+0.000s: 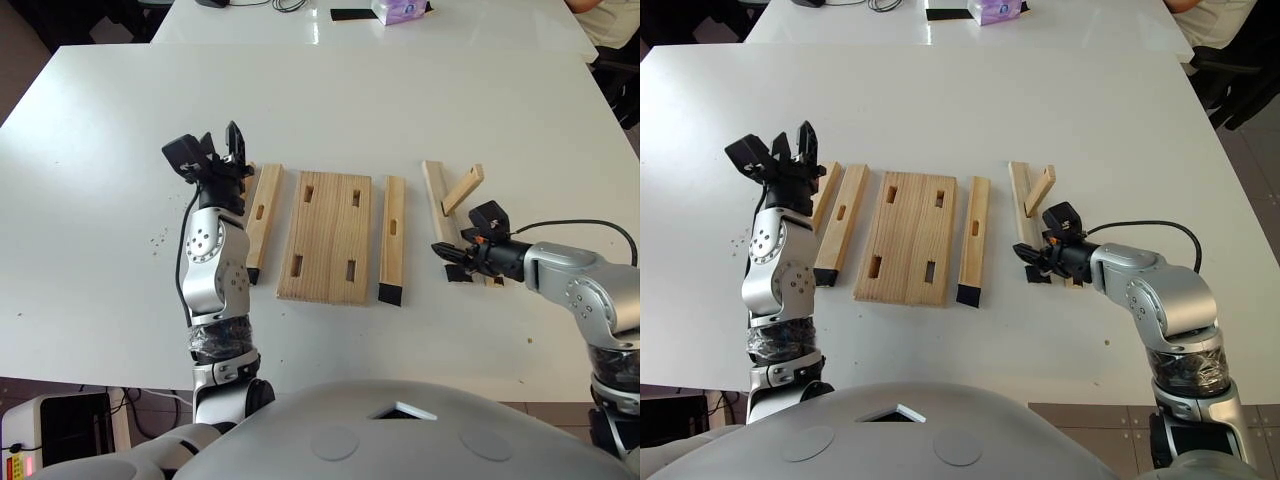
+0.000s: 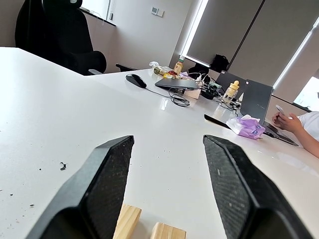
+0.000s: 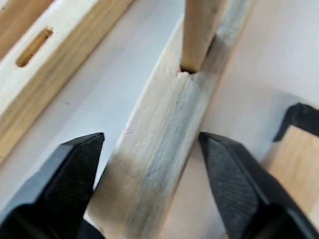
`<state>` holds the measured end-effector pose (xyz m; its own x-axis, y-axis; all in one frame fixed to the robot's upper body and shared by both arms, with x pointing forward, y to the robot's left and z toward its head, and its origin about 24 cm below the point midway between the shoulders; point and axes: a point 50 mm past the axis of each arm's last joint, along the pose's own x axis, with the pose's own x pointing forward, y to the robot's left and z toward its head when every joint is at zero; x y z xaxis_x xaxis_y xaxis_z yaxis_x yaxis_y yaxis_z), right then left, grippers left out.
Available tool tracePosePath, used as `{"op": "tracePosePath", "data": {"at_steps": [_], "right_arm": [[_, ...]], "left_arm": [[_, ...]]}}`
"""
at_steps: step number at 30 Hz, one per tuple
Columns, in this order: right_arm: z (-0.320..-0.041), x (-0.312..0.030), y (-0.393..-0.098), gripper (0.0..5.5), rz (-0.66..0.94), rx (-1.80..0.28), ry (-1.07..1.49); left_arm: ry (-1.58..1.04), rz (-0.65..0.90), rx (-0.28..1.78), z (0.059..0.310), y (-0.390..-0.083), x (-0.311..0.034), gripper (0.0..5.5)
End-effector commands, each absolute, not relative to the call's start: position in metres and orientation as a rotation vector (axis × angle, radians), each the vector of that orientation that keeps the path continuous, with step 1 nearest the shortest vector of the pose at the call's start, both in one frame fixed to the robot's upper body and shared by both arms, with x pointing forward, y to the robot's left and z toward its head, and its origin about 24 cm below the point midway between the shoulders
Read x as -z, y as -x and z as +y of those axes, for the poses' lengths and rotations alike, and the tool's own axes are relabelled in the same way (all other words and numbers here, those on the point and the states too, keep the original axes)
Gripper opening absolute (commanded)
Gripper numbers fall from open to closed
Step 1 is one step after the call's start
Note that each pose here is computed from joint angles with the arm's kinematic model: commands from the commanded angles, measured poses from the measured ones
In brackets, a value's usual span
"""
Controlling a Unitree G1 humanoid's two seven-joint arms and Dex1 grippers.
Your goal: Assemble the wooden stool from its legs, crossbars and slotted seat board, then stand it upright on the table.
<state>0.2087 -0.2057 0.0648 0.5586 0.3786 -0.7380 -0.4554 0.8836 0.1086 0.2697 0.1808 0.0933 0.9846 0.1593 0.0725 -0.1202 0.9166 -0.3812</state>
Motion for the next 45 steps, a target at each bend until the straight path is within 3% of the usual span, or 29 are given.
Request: {"op": "tracePosePath", "data": {"at_steps": [1,5,13,16,20,23,30,36,41,45], "right_arm": [[-0.212,-0.052,-0.196,2.59,0.929,-0.482,0.133],[-0.211,-0.046,-0.187,2.06,0.935,-0.504,0.197],[-0.211,-0.04,-0.186,2.03,0.888,-0.475,0.256],[-0.206,-0.064,-0.213,2.03,0.696,-0.486,0.156],[-0.213,-0.134,-0.278,2.03,0.391,-0.482,-0.111],[-0.212,-0.174,-0.301,2.03,0.255,-0.594,-0.306],[-0.169,-0.216,-0.294,2.03,0.065,-1.098,-0.559],[-0.167,-0.241,-0.281,2.03,0.049,-1.337,-0.45],[-0.165,-0.244,-0.274,2.03,0.093,-1.454,-0.349],[-0.166,-0.236,-0.265,2.03,0.14,-1.541,-0.261]], "left_arm": [[0.389,-0.093,-0.162,0.181,-0.268,-0.09,2.6],[0.388,-0.092,-0.171,0.182,-0.267,-0.089,2.6],[0.38,-0.095,-0.164,0.183,-0.268,-0.092,2.6],[0.37,-0.106,-0.157,0.187,-0.27,-0.096,2.6],[0.357,-0.15,-0.085,0.196,-0.271,-0.113,2.6],[0.437,-0.209,0.123,0.185,-0.276,-0.139,2.6],[0.715,-0.307,0.593,0.16,-0.281,-0.192,2.6],[0.698,-0.313,1.039,0.139,-0.259,-0.221,3.32],[0.657,-0.25,1.163,0.139,-0.253,-0.224,3.93],[0.631,-0.227,1.26,0.135,-0.252,-0.234,3.95]]}}
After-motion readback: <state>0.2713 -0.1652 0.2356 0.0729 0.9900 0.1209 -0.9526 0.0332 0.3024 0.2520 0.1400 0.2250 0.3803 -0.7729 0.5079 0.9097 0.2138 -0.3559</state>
